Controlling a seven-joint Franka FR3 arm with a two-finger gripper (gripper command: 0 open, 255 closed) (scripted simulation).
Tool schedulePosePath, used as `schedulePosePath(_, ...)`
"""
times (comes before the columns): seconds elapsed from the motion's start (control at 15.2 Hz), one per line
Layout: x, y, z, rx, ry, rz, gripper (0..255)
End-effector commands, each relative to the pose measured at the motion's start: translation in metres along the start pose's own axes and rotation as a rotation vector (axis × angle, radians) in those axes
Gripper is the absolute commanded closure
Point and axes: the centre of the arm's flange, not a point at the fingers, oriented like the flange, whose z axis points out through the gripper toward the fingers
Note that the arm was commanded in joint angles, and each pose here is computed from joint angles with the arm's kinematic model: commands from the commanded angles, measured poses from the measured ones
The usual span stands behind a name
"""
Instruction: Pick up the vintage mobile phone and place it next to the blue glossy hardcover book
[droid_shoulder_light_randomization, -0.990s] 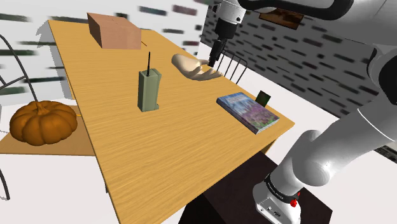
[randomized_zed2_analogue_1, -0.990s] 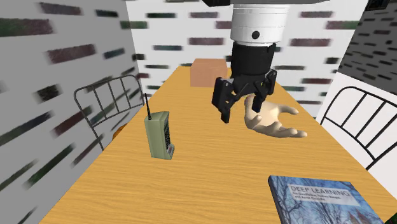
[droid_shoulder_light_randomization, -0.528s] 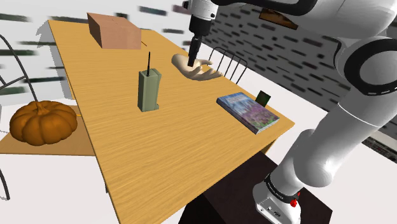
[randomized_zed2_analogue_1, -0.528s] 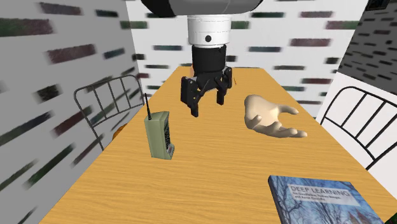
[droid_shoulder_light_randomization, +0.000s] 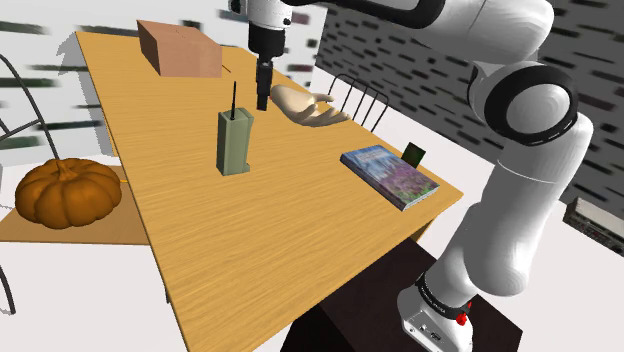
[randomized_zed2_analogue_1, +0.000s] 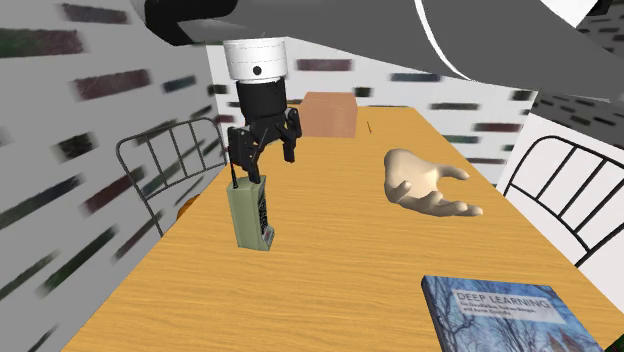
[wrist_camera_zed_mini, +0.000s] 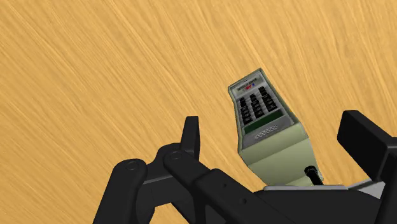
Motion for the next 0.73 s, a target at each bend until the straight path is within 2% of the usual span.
schedulePosePath(0.0, 0.026, -0.009, 0.003, 0.001, -0.01, -0.064, 0)
schedulePosePath(0.07, 0.037, -0.014, 0.004, 0.001, -0.015, -0.093, 0)
schedulePosePath(0.66, 0.037, -0.014, 0.044, 0.001, -0.015, -0.093, 0)
